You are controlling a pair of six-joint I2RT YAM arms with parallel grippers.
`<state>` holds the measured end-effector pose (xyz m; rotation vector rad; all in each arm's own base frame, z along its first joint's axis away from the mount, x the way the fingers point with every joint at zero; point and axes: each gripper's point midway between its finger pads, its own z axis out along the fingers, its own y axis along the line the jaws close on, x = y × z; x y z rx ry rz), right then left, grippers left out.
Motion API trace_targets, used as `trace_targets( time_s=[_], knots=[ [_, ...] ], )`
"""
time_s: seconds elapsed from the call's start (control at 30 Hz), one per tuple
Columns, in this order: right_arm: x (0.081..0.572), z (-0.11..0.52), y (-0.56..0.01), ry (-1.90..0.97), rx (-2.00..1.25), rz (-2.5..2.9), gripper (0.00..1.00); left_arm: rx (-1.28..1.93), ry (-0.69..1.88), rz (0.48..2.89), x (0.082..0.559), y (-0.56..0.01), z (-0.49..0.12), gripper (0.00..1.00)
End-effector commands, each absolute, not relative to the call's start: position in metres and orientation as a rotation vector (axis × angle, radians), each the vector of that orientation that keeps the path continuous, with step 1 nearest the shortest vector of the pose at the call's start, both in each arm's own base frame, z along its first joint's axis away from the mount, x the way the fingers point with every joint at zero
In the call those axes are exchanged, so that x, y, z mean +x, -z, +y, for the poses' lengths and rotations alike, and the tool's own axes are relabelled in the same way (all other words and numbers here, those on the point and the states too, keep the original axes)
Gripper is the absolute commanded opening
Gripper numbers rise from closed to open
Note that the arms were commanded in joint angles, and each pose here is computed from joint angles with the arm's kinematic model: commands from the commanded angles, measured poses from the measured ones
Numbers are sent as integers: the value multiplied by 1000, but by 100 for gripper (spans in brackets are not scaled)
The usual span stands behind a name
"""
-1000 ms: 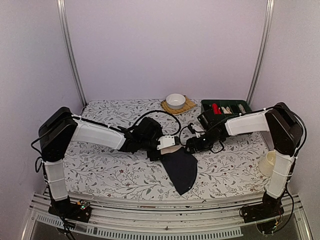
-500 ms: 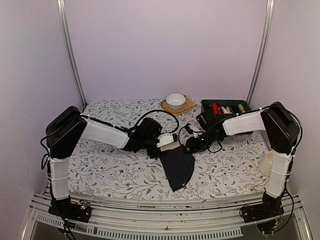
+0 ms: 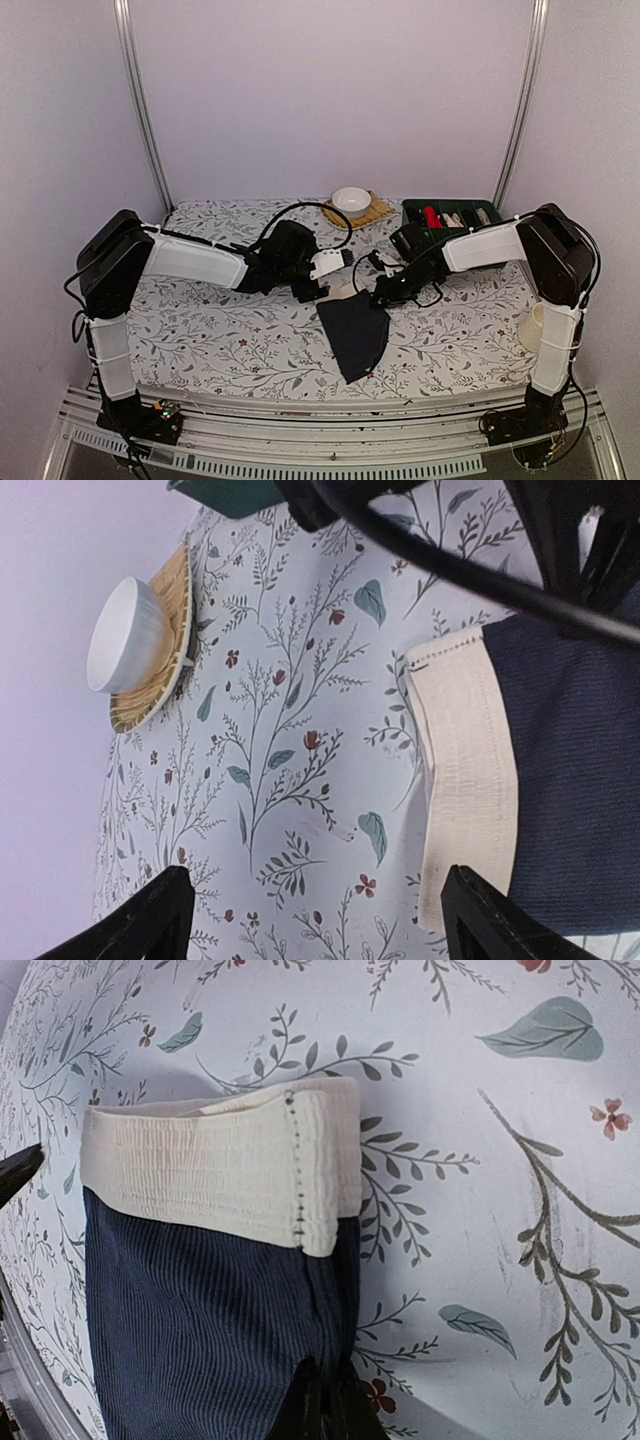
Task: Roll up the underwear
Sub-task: Pick up the underwear from the center of the board, then fold the underwear at the center of the board.
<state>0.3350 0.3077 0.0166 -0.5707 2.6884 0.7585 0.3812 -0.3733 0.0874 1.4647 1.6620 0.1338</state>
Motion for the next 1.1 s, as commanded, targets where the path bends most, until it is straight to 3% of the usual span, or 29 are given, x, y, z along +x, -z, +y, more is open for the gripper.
trace_targets(
  time_s=[0.0,0.3,0.6,1.07],
  knots=[
    [343,306,-28,-707,-552,2684,3,1476,-197,1728,397,-49,-365,88],
    [339,332,-78,-800,-633,2585,2,1511,-249,1772,400,-17,-360,88],
    [320,354,-78,-816,-687,2603,2,1393,-263,1808,410,-37,-353,89],
    [314,377,-85,-855,-714,2573,3,1289,-50,1888,406,-68,-335,95]
  ],
)
